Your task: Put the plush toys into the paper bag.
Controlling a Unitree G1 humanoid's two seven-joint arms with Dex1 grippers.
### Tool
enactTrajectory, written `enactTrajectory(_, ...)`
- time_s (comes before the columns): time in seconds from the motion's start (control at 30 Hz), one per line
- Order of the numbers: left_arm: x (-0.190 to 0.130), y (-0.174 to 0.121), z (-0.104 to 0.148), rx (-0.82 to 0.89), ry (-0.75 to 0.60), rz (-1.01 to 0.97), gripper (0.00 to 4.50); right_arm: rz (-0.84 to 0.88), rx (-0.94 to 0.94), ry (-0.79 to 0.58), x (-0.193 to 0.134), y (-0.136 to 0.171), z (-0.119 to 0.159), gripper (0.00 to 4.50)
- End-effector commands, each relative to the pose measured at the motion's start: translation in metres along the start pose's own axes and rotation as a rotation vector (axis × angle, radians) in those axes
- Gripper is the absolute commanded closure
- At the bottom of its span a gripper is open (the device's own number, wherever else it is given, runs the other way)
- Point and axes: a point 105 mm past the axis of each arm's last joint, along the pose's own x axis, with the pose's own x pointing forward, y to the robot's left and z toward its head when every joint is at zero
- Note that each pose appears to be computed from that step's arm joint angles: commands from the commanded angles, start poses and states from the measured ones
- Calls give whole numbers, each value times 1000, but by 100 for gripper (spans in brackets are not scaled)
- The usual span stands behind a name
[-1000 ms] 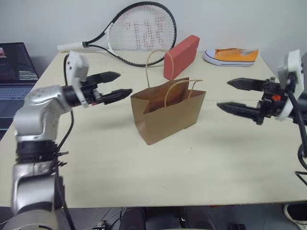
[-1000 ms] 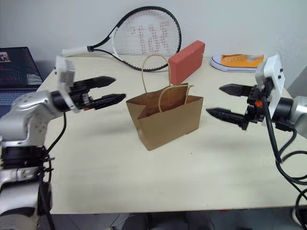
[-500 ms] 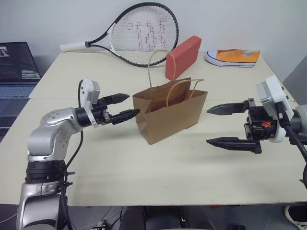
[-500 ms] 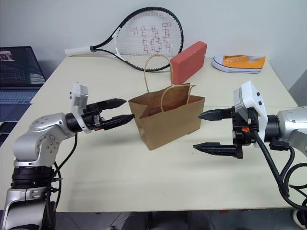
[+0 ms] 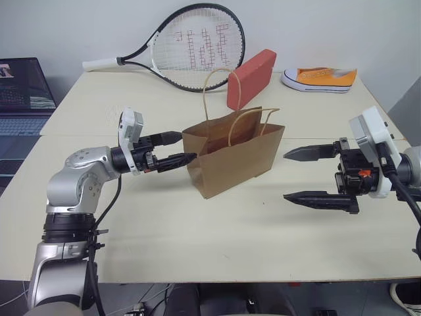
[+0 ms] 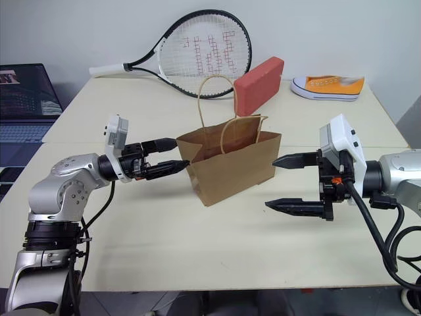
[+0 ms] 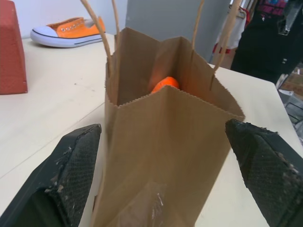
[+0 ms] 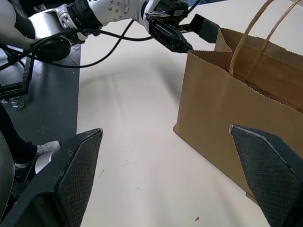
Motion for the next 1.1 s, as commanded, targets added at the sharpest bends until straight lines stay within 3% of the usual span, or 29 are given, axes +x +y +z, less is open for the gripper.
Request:
enactTrajectory(0.03,1,-7,14,59,-3,-38,2,-6,-31,-7,-4,2,8,0)
enactTrajectory(0.57,5,-18,5,161,81,-41,2,7,-20,-5,-3,2,9,0)
enactTrajectory(1.1,35,-15,-7,146,-52,121,2,-26,-45,-10,1,-3,7,0)
